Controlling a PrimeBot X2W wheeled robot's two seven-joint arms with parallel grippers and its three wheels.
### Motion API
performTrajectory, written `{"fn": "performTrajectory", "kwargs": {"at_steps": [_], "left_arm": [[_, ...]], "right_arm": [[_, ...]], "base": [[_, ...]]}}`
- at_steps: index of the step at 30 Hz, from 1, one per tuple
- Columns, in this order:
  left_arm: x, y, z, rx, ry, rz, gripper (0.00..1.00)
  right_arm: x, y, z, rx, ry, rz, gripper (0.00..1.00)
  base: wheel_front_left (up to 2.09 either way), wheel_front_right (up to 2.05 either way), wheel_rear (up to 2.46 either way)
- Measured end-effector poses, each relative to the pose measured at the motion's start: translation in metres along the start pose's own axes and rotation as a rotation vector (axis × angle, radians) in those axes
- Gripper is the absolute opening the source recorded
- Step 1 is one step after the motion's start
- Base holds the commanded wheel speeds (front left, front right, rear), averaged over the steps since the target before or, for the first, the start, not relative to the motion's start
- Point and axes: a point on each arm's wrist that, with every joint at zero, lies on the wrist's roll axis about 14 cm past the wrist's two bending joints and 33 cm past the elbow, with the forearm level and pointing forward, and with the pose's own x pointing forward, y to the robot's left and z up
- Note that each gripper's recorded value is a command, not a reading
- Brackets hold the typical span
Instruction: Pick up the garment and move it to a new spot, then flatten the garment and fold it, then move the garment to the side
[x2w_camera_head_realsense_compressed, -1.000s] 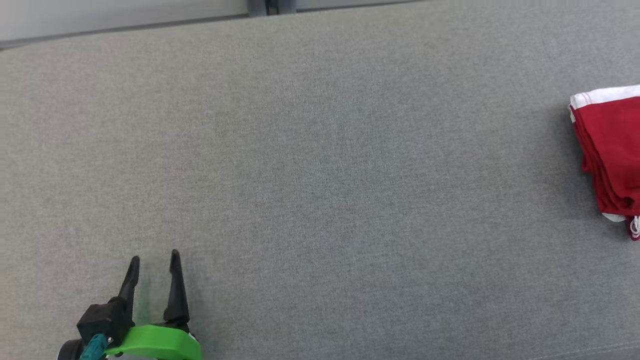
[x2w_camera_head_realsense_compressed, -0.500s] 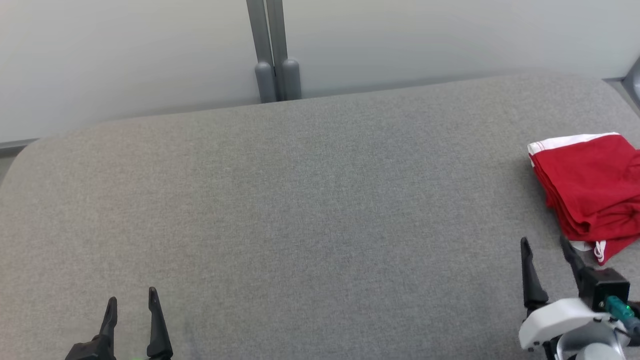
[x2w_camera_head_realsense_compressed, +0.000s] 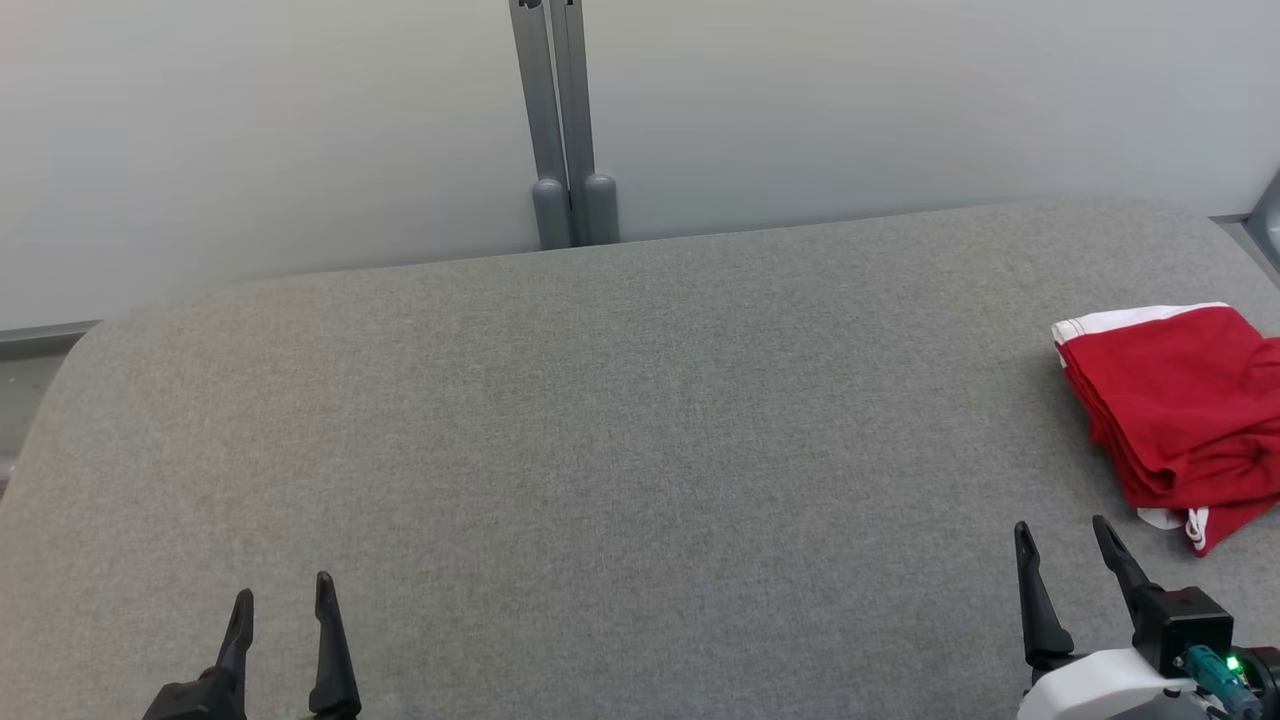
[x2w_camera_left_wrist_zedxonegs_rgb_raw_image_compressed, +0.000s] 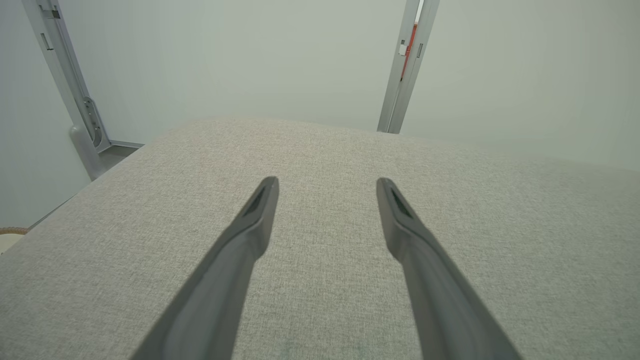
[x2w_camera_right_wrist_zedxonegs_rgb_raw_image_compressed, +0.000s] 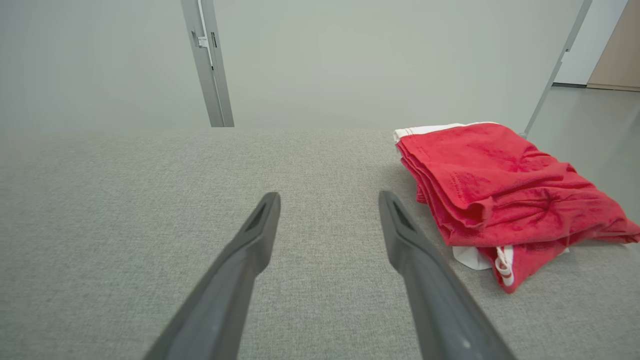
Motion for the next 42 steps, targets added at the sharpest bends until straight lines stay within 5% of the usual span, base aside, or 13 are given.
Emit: {"fn": "performTrajectory", "kwargs": {"at_steps": [2, 3, 11, 42], "left_arm": [[0.0, -0.005, 0.0, -0.006, 0.001, -0.025, 1.0], [-0.001, -0.008, -0.001, -0.009, 0.002, -0.039, 0.0], [-0.008, -0.005, -0.024, -0.028, 0.081, -0.02, 0.0], [0.01, 0.006, -0.018, -0.529, 0.114, 0.068, 0.0]], "right_arm": [[0.001, 0.001, 0.001, 0.0, -0.004, 0.002, 1.0], [0.002, 0.001, 0.002, 0.0, -0.005, 0.002, 0.0], [-0.008, 0.004, -0.027, 0.04, 0.092, -0.007, 0.0], [0.011, -0.005, -0.018, 0.611, 0.083, -0.108, 0.0]], "base": [[0.0, 0.0, 0.0], [0.0, 0.0, 0.0], [0.0, 0.0, 0.0], [0.0, 0.0, 0.0]]}}
